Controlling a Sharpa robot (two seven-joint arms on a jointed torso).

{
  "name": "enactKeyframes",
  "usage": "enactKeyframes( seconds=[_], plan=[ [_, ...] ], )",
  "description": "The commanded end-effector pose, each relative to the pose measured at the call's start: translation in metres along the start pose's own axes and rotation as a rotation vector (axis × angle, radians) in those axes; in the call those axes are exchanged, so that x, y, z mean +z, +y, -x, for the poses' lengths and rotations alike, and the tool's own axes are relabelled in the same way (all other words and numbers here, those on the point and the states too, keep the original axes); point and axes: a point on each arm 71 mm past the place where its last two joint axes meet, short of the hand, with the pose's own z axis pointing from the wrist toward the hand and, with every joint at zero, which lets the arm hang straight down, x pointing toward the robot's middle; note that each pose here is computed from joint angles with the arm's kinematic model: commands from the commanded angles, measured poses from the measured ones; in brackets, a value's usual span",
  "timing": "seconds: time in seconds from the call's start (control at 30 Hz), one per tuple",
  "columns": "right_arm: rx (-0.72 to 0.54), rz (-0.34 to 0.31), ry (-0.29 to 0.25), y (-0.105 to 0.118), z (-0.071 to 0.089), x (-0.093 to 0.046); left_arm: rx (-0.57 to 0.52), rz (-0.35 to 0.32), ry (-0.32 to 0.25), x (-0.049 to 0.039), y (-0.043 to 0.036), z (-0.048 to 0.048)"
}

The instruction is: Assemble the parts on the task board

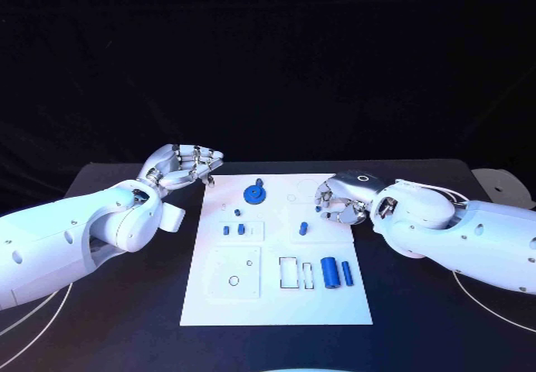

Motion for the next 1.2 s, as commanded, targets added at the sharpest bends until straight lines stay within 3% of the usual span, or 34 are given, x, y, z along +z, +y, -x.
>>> enactKeyframes(
  seconds=[0.03, 0.5, 1.2],
  plan=[
    [-0.116, -0.02, 0.008, 0.002, -0.003, 0.003, -0.148, -0.049, -0.054, -0.0012, -0.005, 0.0012],
    [-0.142, -0.008, -0.011, 0.011, -0.007, 0.013, -0.176, -0.034, -0.077, -0.0039, -0.0036, 0.0066],
    [-0.16, -0.037, 0.083, 0.009, -0.019, 0.016, -0.174, -0.001, -0.085, -0.0044, -0.0008, 0.0087]
  ],
)
